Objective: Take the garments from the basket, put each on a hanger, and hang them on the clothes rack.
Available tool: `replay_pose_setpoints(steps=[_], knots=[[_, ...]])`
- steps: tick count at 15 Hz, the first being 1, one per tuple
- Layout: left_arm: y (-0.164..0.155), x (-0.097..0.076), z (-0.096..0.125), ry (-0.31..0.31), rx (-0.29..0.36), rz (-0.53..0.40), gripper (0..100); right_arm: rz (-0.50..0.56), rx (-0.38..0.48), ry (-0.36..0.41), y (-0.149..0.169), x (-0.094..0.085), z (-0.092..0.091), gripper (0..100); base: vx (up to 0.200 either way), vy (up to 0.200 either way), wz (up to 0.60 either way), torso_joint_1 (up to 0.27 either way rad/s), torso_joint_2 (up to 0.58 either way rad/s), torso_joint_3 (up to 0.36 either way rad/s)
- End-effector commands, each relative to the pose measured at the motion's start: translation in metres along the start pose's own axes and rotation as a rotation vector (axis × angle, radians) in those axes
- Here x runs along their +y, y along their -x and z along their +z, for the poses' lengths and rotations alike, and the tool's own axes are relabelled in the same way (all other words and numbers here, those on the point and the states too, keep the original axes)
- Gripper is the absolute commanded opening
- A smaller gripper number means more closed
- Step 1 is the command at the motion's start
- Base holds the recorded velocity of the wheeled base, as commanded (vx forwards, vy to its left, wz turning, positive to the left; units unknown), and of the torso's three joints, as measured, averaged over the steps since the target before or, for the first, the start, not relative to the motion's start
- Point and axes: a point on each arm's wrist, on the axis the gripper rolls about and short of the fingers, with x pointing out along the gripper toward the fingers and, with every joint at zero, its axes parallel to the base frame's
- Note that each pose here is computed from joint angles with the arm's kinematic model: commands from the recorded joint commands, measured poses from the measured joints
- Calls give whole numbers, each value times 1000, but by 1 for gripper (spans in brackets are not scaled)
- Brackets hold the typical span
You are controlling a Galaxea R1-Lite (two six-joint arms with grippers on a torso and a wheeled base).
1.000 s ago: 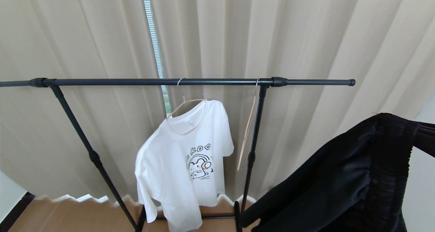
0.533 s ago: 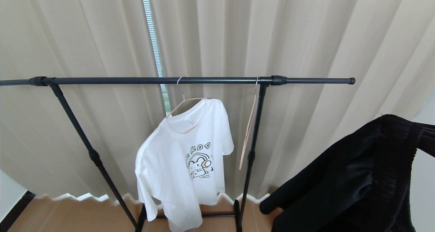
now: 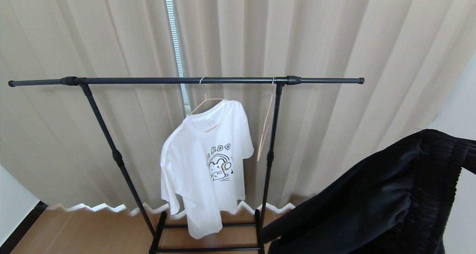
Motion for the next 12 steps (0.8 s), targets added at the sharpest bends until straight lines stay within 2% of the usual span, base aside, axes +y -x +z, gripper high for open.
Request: replay_pose_setpoints(steps=[1,2,3,5,6,8,9,11,12], knots=[[0,0,0,1,2,1,100,2,19,4,-4,1,-2,0,0,0,0,0,0,0],[0,0,0,-4,2,-1,100,4,22,6,-5,2,-2,0,0,0,0,0,0,0],[0,0,0,-24,5,-4,100,27,35,52,-9,5,-3,0,0,0,0,0,0,0],[1,0,1,-103,45,-15,100,19,70,65,-26,9,1,0,0,0,0,0,0,0],[-6,0,30,-118,105,-50,100,-5,96,48,-52,12,13,0,0,0,0,0,0,0],[-24,1,67,-61,165,-66,100,-53,134,-36,-88,13,24,0,0,0,0,0,0,0],[-46,3,91,-39,229,-73,100,-105,189,-178,-112,15,17,0,0,0,0,0,0,0],[-72,3,106,-28,303,-135,100,-181,240,-185,-138,17,8,0,0,0,0,0,0,0],[-90,-1,109,-18,369,-215,100,-238,230,-183,-145,17,9,0,0,0,0,0,0,0]])
